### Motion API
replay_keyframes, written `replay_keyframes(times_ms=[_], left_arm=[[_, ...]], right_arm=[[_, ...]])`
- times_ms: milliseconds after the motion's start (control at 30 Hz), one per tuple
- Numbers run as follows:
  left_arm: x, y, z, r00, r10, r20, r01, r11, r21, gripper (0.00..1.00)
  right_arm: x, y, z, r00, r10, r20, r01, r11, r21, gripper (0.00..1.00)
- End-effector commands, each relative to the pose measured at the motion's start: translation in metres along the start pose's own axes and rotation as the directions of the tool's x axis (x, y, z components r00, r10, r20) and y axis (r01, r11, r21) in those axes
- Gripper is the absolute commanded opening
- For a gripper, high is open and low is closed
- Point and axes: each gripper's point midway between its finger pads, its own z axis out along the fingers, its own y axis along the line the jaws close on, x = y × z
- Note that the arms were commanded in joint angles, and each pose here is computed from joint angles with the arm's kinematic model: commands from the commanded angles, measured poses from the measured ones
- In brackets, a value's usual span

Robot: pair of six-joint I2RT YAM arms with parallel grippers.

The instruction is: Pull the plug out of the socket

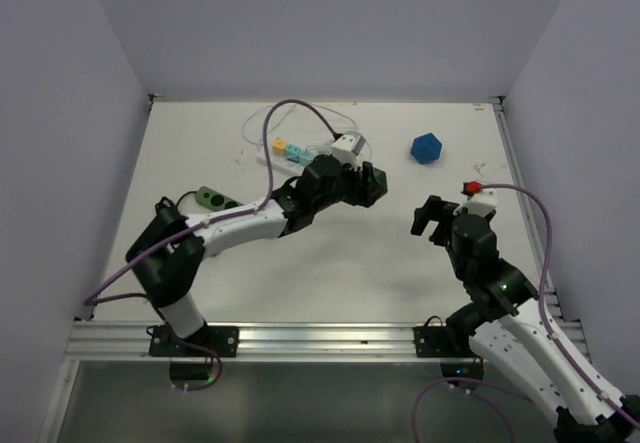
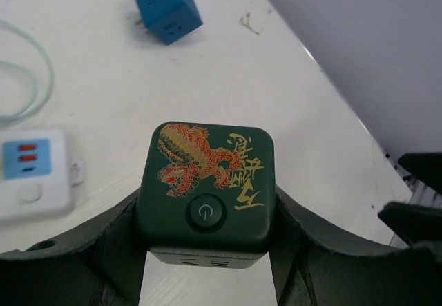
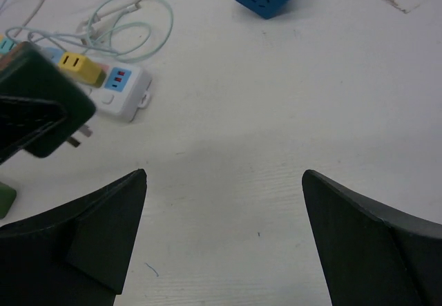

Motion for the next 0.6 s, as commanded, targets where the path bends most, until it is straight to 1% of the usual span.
replay_keyframes(times_ms=[0,33,100,133,200,233,267,300,333,400,467,533,567], left_arm=[[-0.033,-0.065,0.043,0.994,-0.057,0.091,0.035,0.973,0.226,0.11],[-0.026,-0.070,0.068,0.995,-0.075,0.071,0.056,0.969,0.240,0.13],[-0.015,-0.086,0.090,0.996,-0.082,0.032,0.069,0.954,0.293,0.16],[-0.010,-0.089,0.112,0.995,-0.093,0.022,0.083,0.950,0.300,0.17],[-0.002,-0.097,0.130,0.994,-0.106,0.007,0.099,0.943,0.318,0.21],[0.001,-0.100,0.147,0.992,-0.123,0.001,0.116,0.939,0.323,0.22],[0.004,-0.101,0.154,0.992,-0.129,-0.004,0.123,0.937,0.328,0.25],[0.022,-0.092,0.169,0.991,-0.133,-0.031,0.136,0.940,0.311,0.28],[0.012,-0.101,0.175,0.989,-0.148,-0.015,0.144,0.932,0.333,0.31],[0.016,-0.101,0.186,0.988,-0.153,-0.018,0.151,0.931,0.332,0.37],[0.025,-0.096,0.202,0.987,-0.157,-0.032,0.159,0.934,0.319,0.45],[0.036,-0.091,0.215,0.987,-0.155,-0.042,0.161,0.941,0.299,0.48],[0.038,-0.087,0.218,0.987,-0.157,-0.039,0.162,0.944,0.287,0.51]], right_arm=[[-0.001,-0.034,-0.013,0.997,0.052,0.050,-0.058,0.989,0.137,0.99],[-0.002,-0.037,-0.015,0.996,0.059,0.061,-0.068,0.987,0.143,0.99],[-0.005,-0.042,-0.020,0.992,0.091,0.091,-0.104,0.983,0.150,0.99],[-0.005,-0.044,-0.022,0.990,0.100,0.096,-0.114,0.982,0.152,0.99],[-0.007,-0.043,-0.026,0.985,0.130,0.113,-0.144,0.981,0.133,0.99],[-0.006,-0.043,-0.026,0.984,0.135,0.115,-0.149,0.980,0.131,0.99],[-0.007,-0.043,-0.027,0.984,0.137,0.118,-0.152,0.980,0.127,0.99],[-0.006,-0.043,-0.026,0.984,0.133,0.115,-0.148,0.980,0.131,0.99],[-0.005,-0.044,-0.025,0.986,0.127,0.112,-0.142,0.980,0.137,0.99],[-0.003,-0.044,-0.024,0.988,0.118,0.105,-0.132,0.981,0.142,0.99],[-0.001,-0.044,-0.023,0.988,0.117,0.098,-0.130,0.981,0.143,0.99],[0.000,-0.044,-0.023,0.987,0.125,0.101,-0.139,0.981,0.138,0.99],[-0.001,-0.045,-0.023,0.986,0.128,0.107,-0.142,0.980,0.140,0.99]])
